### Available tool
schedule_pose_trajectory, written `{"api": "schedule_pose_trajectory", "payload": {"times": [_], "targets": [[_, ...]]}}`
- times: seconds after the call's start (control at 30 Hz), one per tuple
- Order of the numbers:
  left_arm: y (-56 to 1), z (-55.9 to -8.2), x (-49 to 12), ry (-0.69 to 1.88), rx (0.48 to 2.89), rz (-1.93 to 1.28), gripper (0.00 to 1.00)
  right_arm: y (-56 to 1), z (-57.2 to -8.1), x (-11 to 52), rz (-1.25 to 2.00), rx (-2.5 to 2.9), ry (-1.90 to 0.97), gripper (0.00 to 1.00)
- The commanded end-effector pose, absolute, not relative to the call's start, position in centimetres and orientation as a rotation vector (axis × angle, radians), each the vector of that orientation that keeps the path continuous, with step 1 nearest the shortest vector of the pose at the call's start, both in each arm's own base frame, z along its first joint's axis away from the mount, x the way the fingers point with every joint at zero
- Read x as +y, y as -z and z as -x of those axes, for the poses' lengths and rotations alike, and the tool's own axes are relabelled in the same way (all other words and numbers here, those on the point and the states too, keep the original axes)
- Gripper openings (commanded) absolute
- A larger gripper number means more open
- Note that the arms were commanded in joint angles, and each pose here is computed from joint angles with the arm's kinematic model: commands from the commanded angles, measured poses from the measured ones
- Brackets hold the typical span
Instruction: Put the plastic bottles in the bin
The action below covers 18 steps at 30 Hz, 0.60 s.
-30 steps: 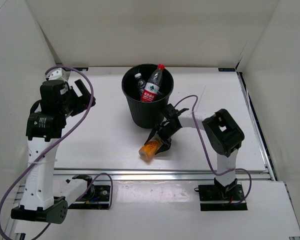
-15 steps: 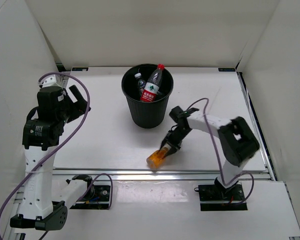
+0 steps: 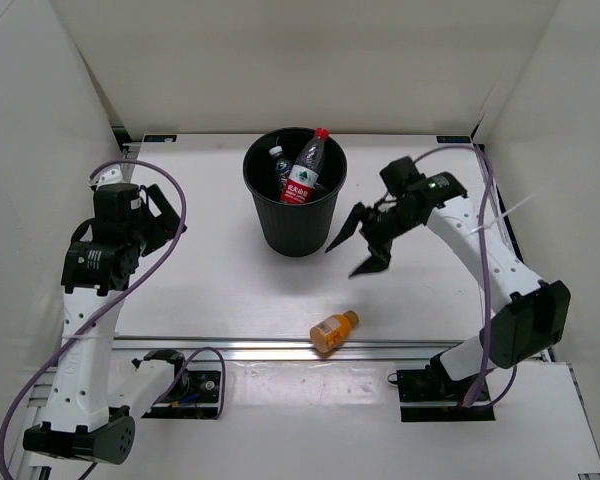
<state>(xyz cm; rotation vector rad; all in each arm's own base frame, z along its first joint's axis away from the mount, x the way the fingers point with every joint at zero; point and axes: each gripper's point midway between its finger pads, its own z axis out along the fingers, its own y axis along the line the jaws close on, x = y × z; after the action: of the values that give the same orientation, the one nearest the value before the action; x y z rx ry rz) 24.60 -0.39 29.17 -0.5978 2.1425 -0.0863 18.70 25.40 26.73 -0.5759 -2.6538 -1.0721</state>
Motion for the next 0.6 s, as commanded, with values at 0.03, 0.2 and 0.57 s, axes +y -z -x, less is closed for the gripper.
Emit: {"api": "schedule_pose_trajectory", "payload": {"times": [0.03, 0.2, 0.57], "targets": [[-29.7, -24.7, -0.5, 0.119, 2.097, 0.608, 1.0, -21.1, -14.8, 23.3, 0.71, -2.453, 0.802, 0.96], [-28.9, -23.7, -0.2, 0.101, 2.111, 0.616, 1.0, -18.2, -12.6, 22.6, 0.769, -2.356, 0.712, 1.0], [-28.9, -23.0, -0.1, 0.103, 2.1, 0.615, 1.0, -10.8, -8.1, 24.1, 0.718, -2.352, 0.429, 1.0]]}}
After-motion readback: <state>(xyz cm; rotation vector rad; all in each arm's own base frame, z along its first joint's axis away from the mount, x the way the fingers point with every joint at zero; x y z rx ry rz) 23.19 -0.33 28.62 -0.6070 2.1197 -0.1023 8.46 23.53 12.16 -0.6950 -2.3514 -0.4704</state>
